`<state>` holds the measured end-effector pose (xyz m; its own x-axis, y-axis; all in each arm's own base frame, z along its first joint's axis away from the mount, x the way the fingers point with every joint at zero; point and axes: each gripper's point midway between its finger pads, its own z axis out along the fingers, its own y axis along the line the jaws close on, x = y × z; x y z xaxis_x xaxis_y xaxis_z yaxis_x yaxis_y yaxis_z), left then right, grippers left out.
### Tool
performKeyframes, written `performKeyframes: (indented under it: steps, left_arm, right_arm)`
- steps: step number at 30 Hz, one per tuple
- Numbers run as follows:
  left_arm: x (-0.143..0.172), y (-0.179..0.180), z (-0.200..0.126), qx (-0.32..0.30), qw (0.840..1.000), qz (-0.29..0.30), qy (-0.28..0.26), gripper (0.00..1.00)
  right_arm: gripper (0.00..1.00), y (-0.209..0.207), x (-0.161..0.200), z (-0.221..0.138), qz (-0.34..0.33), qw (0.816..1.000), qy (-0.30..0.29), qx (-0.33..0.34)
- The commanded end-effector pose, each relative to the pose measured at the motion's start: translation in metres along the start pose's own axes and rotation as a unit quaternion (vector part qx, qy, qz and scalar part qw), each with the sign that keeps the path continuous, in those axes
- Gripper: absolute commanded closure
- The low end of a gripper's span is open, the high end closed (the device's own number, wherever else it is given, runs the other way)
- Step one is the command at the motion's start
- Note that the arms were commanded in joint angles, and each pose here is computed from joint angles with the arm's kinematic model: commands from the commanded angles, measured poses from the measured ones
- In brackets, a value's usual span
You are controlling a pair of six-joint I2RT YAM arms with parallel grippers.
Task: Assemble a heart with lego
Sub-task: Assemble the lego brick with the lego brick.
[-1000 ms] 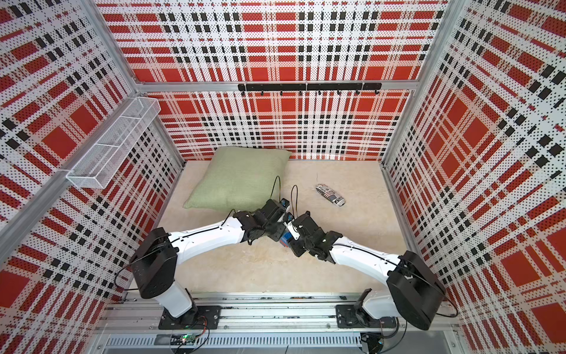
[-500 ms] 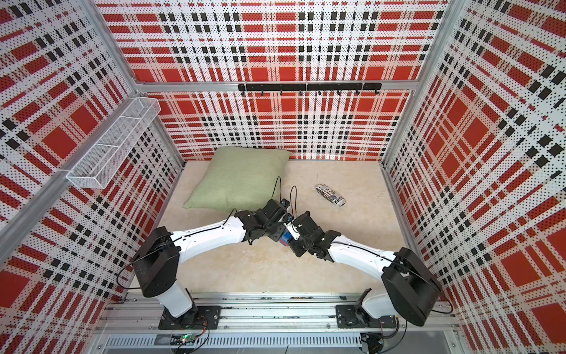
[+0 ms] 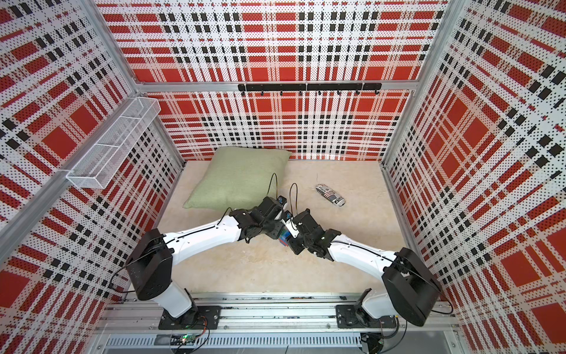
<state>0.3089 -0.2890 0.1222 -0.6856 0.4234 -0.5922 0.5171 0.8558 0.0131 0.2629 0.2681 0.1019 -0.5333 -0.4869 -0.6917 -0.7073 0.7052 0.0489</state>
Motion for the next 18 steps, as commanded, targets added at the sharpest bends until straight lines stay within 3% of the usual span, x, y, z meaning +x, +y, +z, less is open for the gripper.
performKeyframes:
  steps: [1,6,10,18]
  left_arm:
    - [-0.038,0.006,-0.033,0.061,0.992,-0.067,-0.089,0.34]
    - [-0.031,0.018,-0.029,0.074,0.988,-0.104,-0.092,0.32]
    - [-0.044,0.006,-0.042,0.116,0.980,-0.104,-0.120,0.32]
    - [-0.022,0.021,-0.023,0.092,0.983,-0.123,-0.098,0.34]
  right_arm:
    - [0.55,-0.003,0.007,0.000,0.000,1.000,0.014,0.005]
    - [0.55,-0.001,0.008,0.004,-0.001,1.000,0.020,-0.003]
    - [0.56,-0.001,0.009,0.005,-0.001,1.000,0.023,-0.001]
    - [0.56,0.000,0.009,0.006,0.000,1.000,0.023,-0.006]
